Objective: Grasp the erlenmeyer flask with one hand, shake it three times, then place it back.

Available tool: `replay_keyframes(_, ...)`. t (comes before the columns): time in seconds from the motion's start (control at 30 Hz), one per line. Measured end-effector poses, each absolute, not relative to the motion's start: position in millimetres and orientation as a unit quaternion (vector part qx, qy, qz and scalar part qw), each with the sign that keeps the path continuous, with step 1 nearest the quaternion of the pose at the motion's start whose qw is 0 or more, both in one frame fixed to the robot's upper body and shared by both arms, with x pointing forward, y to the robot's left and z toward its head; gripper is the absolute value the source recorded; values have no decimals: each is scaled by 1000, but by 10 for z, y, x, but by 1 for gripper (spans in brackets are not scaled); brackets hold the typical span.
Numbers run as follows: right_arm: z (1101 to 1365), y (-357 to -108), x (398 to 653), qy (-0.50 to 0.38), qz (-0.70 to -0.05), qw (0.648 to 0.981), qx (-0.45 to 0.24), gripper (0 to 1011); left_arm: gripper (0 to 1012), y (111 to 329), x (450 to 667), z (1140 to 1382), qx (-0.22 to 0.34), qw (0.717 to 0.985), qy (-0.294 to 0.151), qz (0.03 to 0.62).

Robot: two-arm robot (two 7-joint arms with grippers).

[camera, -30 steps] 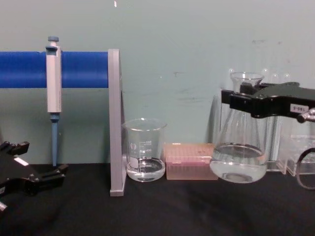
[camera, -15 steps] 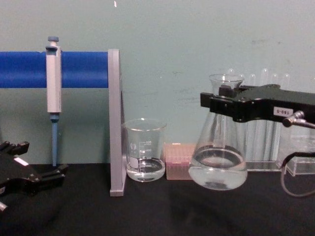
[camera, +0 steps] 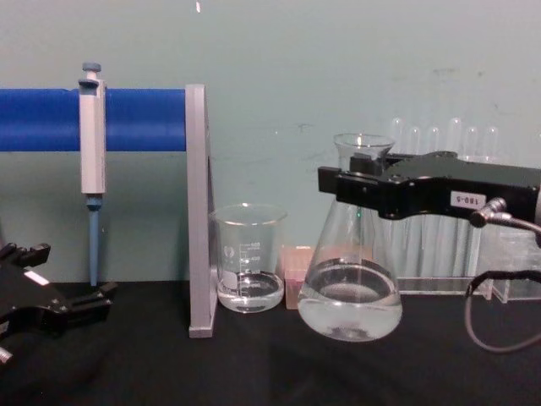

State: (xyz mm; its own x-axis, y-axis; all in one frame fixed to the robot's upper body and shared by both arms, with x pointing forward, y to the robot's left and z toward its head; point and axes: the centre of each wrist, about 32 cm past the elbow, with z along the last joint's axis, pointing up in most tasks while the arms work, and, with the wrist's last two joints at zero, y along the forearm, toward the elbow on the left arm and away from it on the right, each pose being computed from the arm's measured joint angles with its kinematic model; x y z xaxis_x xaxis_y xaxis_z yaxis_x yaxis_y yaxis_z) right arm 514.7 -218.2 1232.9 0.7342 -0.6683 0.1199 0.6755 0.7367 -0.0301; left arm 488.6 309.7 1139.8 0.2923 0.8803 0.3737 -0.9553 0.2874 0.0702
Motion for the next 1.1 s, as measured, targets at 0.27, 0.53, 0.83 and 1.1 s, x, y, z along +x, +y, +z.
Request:
replay_keyframes(0.27, 12314, -2165, 5151, -48, -353, 934, -35, 451, 1001, 3097, 4886, 11398, 141, 791, -132, 580)
replay_keyframes(0.53, 12269, -2163, 5167, -45, -352, 934, -37, 451, 1001, 3097, 4886, 11398, 142, 791, -132, 580)
replay_keyframes(0.83, 12196, -2156, 5185, -40, -350, 935, -40, 451, 1001, 3097, 4886, 11398, 141, 791, -132, 580)
replay_keyframes(1.1, 12110, -2157, 5195, -34, -350, 935, -47, 451, 1001, 3097, 4886, 11398, 142, 791, -132, 580)
